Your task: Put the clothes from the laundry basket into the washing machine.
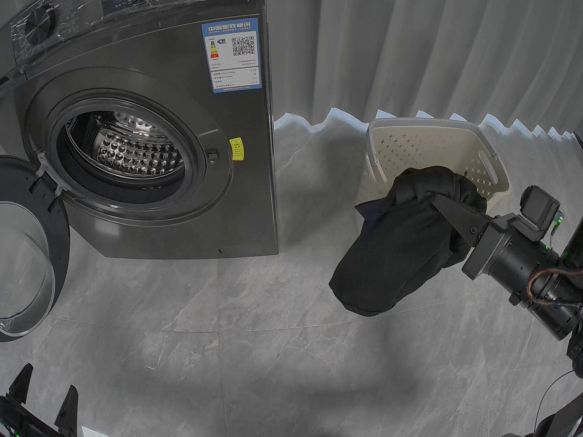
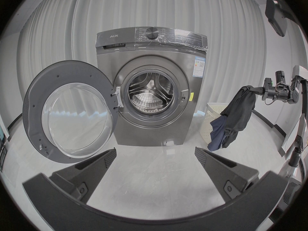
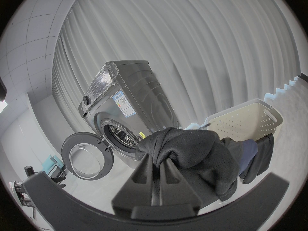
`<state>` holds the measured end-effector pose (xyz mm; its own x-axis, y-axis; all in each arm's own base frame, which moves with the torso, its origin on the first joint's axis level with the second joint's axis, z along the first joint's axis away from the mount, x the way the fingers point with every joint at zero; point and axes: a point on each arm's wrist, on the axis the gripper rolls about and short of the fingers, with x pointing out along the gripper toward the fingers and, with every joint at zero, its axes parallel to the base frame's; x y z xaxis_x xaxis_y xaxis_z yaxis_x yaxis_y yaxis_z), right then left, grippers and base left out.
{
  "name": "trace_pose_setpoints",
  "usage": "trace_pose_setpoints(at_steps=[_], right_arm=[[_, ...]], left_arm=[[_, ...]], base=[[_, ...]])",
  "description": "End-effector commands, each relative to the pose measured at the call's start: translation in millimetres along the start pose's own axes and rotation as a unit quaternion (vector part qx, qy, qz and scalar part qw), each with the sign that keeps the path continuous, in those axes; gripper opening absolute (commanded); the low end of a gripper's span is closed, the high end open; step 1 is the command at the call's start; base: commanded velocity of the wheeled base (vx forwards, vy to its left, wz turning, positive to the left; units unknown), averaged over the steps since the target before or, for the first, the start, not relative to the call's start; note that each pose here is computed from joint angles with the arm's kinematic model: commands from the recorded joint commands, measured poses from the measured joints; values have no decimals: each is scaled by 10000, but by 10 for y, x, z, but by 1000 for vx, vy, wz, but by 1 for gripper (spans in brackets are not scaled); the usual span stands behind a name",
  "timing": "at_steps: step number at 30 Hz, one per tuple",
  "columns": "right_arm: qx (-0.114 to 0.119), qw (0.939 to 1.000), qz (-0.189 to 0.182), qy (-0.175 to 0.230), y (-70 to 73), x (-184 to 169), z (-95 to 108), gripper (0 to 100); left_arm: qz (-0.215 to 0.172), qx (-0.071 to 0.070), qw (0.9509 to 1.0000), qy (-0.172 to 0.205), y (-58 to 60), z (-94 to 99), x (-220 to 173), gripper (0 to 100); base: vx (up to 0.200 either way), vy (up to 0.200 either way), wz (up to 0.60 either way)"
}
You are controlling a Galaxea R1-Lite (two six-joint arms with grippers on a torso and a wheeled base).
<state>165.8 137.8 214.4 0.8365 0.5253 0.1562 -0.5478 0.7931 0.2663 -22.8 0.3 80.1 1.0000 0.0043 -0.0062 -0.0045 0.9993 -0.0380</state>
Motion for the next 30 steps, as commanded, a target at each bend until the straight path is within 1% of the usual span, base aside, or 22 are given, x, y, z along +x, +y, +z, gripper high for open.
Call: trace_pose_setpoints(at_steps=[1,28,30], right_arm=[[0,10000,0,10,0,4,-5,0],[-7,10000,-1,10,3,3,-6,0],[-7,10000,-1,10,3,3,-6,0]], left_arm=[[2,-1,10000,15,2,-48,2,100],[2,-1,10000,15,2,-48,2,100],[2,-1,10000,15,2,-48,2,100]], base=[[0,200,0],[0,200,0],[0,0,0]])
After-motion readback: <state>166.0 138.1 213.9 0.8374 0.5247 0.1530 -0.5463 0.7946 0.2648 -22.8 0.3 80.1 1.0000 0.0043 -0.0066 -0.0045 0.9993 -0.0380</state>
